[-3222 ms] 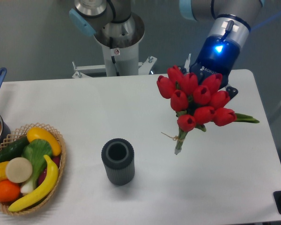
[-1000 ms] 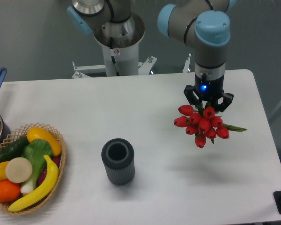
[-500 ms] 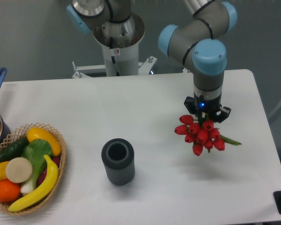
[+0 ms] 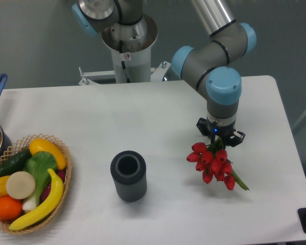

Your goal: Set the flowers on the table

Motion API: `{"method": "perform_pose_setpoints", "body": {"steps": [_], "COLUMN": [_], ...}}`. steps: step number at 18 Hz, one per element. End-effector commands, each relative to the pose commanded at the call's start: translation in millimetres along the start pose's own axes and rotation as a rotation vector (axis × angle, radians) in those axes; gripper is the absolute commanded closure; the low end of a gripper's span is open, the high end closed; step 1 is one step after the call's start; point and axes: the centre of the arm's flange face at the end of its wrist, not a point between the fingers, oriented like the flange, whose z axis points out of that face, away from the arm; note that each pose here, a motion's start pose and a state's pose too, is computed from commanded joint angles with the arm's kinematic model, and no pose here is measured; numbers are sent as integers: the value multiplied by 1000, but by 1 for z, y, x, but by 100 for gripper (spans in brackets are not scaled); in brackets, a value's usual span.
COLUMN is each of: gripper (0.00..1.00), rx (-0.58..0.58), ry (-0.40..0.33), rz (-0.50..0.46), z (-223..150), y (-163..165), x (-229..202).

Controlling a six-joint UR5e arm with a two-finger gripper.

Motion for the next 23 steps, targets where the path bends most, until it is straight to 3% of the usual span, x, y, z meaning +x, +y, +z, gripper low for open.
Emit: {"method": "perform_pose_setpoints", "body": {"steps": [2, 4, 5, 9, 14, 16, 23], "gripper": [45, 11, 1, 0, 0, 0, 0], "rx": [1, 7, 10, 75, 152, 173, 236], "ry": [-1, -17, -22, -69, -163, -172, -143], "rz": [-5, -3, -7, -31, -83, -104, 100], "z": [-1, -6, -10, -48, -124, -135, -182], "y": [0, 0, 0, 8, 47, 62, 155], "x": [0, -4, -4, -6, -12, -17, -29]}}
